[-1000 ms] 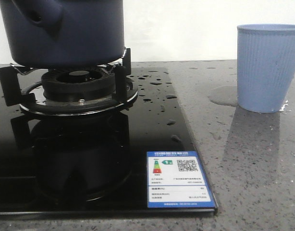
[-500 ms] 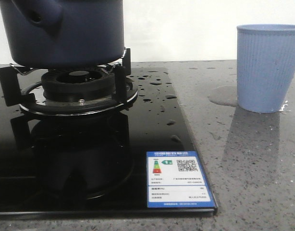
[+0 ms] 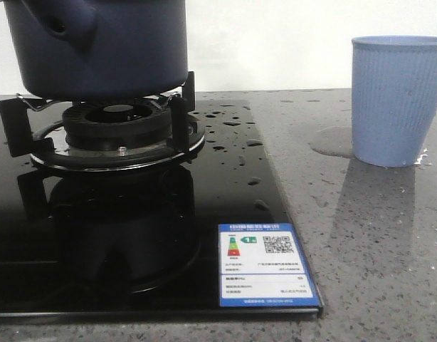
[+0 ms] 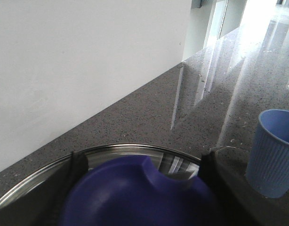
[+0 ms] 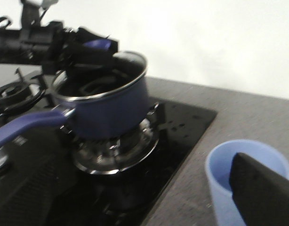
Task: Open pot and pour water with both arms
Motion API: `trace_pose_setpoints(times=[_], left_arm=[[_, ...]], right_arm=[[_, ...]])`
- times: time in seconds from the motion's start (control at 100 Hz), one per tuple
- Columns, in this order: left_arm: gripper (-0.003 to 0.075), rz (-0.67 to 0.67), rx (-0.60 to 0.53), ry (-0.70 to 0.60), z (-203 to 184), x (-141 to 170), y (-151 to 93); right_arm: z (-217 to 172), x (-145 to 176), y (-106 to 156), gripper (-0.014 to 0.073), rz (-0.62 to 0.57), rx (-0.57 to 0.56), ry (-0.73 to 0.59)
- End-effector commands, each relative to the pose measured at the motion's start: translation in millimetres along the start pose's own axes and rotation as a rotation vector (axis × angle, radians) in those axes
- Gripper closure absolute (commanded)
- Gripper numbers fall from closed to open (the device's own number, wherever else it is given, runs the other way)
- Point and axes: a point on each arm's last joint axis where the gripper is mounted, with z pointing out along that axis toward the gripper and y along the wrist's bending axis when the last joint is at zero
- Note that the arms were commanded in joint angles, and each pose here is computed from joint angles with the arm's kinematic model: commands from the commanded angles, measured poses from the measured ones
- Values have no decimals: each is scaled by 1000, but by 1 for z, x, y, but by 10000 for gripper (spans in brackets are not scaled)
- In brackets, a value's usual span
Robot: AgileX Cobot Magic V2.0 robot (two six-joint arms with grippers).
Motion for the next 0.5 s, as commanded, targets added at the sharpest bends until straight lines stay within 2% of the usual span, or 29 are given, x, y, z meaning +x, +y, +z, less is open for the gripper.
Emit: trace_pose_setpoints(times=[0.0,0.11,0.21,0.41,0.49], left_arm=[[498,12,-5,-132,-11,-35,-8],[498,70,-16,-183,-23,-58,-16],[498,118,-33,-229,-37,-78,-26],[498,190,-39,-297,-62,-104,-50],[498,195,-58,-302,-65,-106,-51]], right_arm=[[-2,-17,-8,-57,-11,98,-110],[-3,-21,-18,-57,-86,214,-150],[2,-15,-27,-57,-135,274,-121],[24,18,-40,-57,-50,265,13],[29,29,-43,-57,-25,262,52]])
